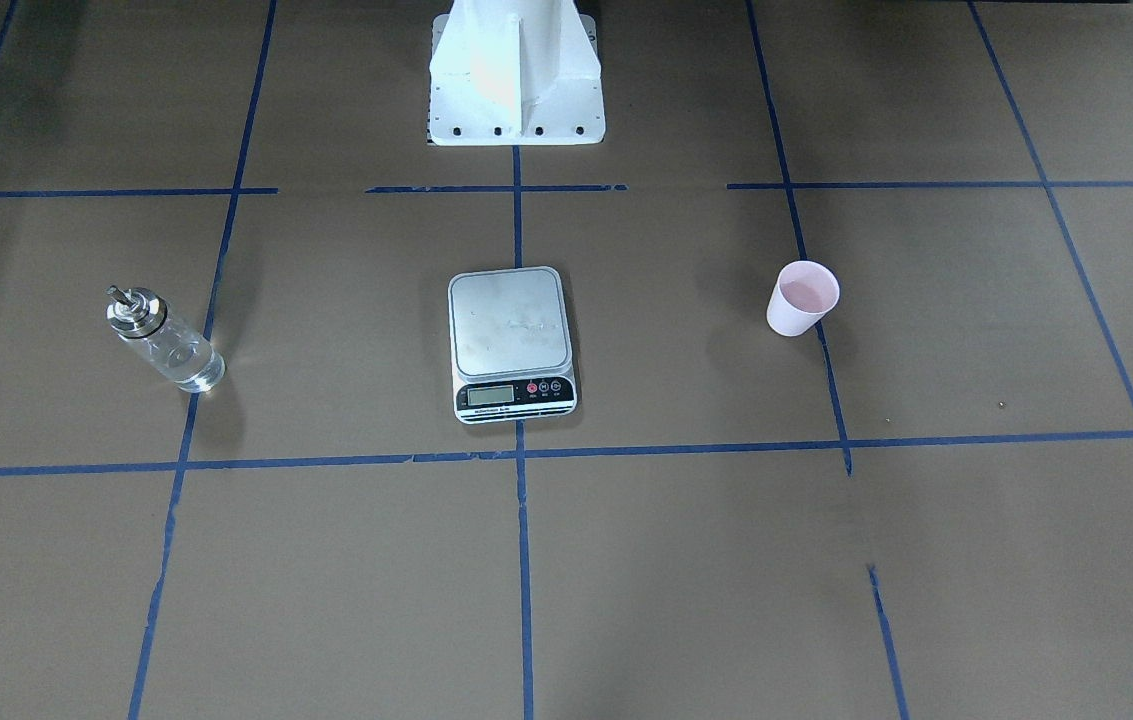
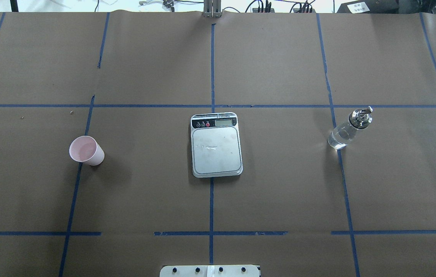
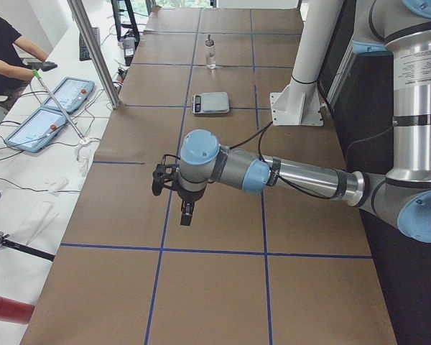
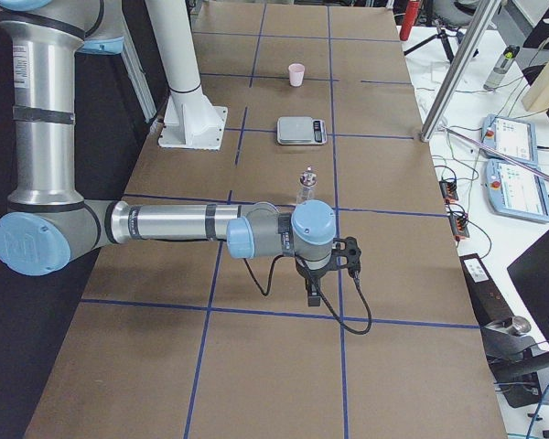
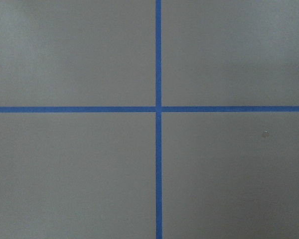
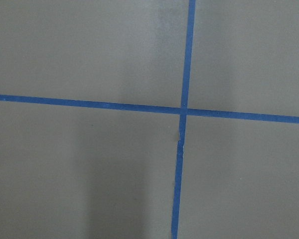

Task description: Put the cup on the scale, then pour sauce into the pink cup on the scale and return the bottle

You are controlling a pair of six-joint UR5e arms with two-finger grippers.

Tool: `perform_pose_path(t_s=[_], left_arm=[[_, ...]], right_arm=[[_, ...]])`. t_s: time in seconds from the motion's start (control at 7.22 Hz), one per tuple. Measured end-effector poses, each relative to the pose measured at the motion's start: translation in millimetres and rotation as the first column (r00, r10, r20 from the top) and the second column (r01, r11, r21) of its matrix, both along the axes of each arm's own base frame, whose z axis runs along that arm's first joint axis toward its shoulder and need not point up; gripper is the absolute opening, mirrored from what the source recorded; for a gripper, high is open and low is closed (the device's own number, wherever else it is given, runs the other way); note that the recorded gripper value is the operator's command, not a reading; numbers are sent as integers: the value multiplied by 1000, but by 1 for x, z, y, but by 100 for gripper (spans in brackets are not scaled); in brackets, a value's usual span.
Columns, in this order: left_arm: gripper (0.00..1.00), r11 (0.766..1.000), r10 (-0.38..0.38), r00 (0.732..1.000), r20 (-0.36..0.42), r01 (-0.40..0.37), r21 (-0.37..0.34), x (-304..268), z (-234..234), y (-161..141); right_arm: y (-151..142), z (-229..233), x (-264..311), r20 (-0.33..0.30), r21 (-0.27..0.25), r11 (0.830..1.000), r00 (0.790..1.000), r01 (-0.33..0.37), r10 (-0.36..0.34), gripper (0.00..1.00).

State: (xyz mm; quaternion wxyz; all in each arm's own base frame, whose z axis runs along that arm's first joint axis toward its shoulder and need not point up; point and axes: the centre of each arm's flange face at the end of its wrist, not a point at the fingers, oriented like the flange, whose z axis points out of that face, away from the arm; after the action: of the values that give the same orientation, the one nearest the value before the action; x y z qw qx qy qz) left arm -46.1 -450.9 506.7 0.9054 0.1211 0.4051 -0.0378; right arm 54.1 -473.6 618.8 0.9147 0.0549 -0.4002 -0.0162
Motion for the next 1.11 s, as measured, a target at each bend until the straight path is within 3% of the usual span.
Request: perform_pose_path(t_s=[0.42, 0.55, 0.69, 0.83, 1.11], left_arm=[[100, 972, 104, 991, -88, -82, 219, 63, -133, -8], [100, 963, 154, 978, -142, -117, 243, 81, -154, -10], [100, 969, 166, 970, -180, -127, 211, 107, -168, -17], [100, 987, 120, 977, -177, -99, 125, 141, -169, -24], [100, 999, 21, 996, -89, -25, -45, 241, -152, -22]], right_arm=[[1, -4, 0, 7, 6, 1000, 1000, 1, -1, 100], [2, -4, -2, 29, 5, 1000, 1000, 4, -4, 100], [2, -6, -3, 55, 6, 1000, 998, 9, -9, 100], [1, -11, -4, 66, 16, 1000, 998, 10, -12, 100], [-2, -25, -4, 65, 46, 999, 998, 11, -14, 100]])
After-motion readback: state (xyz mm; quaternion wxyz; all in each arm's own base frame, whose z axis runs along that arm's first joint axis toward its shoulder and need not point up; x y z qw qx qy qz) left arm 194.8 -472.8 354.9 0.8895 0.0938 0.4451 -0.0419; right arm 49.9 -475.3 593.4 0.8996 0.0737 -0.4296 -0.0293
